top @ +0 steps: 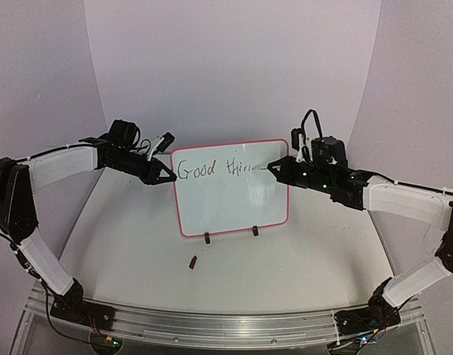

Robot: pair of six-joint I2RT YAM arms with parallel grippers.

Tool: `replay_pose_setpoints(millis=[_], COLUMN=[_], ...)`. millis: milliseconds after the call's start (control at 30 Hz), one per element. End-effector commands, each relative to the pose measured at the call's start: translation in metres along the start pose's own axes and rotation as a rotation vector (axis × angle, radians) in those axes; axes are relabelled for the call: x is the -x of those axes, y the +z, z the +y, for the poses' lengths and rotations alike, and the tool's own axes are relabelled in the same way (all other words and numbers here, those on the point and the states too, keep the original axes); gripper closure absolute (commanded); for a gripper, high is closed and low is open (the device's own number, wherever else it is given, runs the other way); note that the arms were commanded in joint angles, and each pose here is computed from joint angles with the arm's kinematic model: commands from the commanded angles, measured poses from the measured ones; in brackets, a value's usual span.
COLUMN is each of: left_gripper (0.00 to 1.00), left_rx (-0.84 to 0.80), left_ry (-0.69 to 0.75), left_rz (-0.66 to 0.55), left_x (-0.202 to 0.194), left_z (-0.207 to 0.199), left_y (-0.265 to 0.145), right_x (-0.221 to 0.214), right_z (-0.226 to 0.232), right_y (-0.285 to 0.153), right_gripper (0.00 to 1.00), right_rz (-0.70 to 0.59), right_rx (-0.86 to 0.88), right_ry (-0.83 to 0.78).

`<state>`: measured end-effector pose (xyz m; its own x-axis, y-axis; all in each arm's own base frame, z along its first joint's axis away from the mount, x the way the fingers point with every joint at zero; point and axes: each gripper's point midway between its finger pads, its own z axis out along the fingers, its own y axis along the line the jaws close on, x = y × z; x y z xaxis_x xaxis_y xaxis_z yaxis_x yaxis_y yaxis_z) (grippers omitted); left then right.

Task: Write a sentence on the whiteboard

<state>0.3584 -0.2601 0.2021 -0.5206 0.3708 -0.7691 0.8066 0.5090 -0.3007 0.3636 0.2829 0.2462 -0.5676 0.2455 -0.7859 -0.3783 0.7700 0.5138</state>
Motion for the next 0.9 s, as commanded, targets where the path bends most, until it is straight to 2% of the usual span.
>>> replay_pose_setpoints(millis=[0,867], left_gripper=[1.0,1.0], left_rx=[0.066,0.068], left_ry=[0.036,0.036], left_rz=[0.025,0.031], left_x=[-0.001,-0.002], left_z=[0.01,0.011], left_y=[0.001,0.002], right_x=[0.018,0.038], right_z=[0.005,0.003], right_y=[-0.006,0.006], right_gripper=[1.0,1.0], right_rz=[-0.063,-0.105], right_rx=[0.005,-0.005], right_ry=[0.001,-0.018])
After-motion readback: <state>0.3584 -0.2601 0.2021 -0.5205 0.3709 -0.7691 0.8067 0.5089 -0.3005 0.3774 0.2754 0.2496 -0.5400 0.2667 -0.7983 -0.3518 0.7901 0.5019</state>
